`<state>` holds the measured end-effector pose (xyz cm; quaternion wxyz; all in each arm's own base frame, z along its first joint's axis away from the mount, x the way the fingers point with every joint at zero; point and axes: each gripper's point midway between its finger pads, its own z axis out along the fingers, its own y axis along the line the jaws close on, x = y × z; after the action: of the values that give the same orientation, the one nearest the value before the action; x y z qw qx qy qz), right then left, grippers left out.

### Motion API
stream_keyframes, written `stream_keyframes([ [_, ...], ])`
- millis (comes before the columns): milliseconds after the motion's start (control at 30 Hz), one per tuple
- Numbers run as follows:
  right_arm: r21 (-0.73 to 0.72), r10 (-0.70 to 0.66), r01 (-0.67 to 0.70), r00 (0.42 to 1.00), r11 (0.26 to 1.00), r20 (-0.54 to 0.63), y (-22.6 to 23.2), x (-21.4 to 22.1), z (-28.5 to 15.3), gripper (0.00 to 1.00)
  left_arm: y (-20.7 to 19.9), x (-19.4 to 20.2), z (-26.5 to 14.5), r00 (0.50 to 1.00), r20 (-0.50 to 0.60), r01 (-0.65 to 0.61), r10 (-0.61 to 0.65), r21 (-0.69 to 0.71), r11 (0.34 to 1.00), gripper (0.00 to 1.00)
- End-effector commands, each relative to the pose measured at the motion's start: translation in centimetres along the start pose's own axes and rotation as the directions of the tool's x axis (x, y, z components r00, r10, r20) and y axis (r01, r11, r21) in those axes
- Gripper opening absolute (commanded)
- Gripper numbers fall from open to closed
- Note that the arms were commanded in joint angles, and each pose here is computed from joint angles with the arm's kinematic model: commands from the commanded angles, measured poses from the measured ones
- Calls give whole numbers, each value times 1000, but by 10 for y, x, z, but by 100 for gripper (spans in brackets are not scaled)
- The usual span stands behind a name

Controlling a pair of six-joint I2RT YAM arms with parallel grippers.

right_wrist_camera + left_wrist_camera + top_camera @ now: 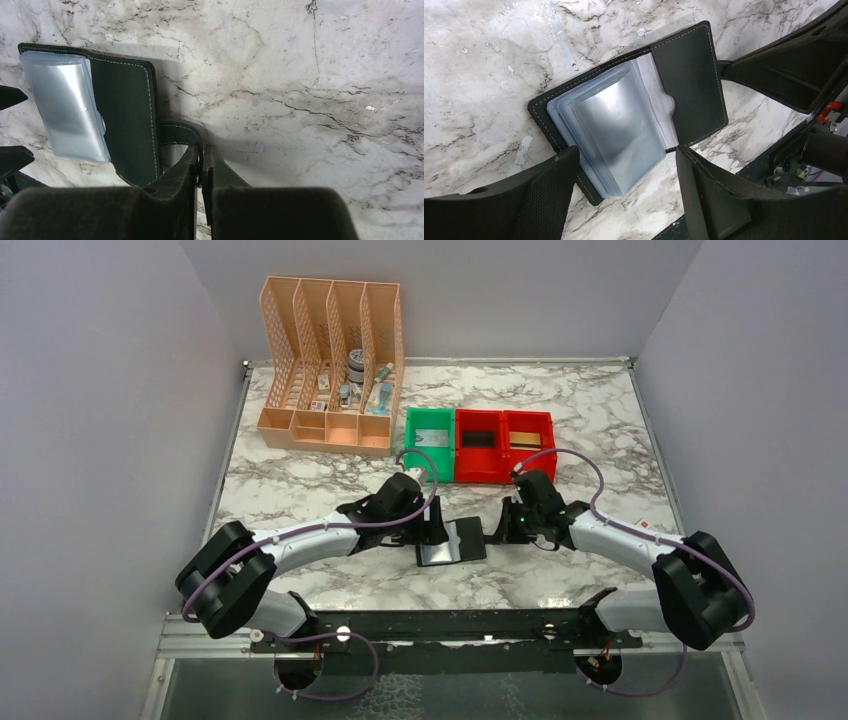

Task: Take the credit cards out of the card holder
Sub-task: Remove the credit card from the card holder.

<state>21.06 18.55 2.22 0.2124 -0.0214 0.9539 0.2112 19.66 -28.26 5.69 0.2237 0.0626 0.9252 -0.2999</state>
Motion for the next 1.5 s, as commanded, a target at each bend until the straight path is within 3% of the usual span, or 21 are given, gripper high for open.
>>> stream_keyframes([
  [0,-25,8,-8,1000,1000,4,4,-2,3,5,-12,-8,-1,1000,16,-15,14,38,999,72],
  [333,-19,12,-12,1000,1000,-24,3,2,7,5,-6,-7,9,1000,25,7,-7,13,1000,63],
  [533,-28,17,-17,1000,999,-12,6,-2,6,5,-2,-4,11,1000,7,-3,3,-9,1000,63],
  [1467,-14,33,-34,999,999,-22,2,2,9,5,-34,-14,3,1000,29,-1,-3,134,991,64],
])
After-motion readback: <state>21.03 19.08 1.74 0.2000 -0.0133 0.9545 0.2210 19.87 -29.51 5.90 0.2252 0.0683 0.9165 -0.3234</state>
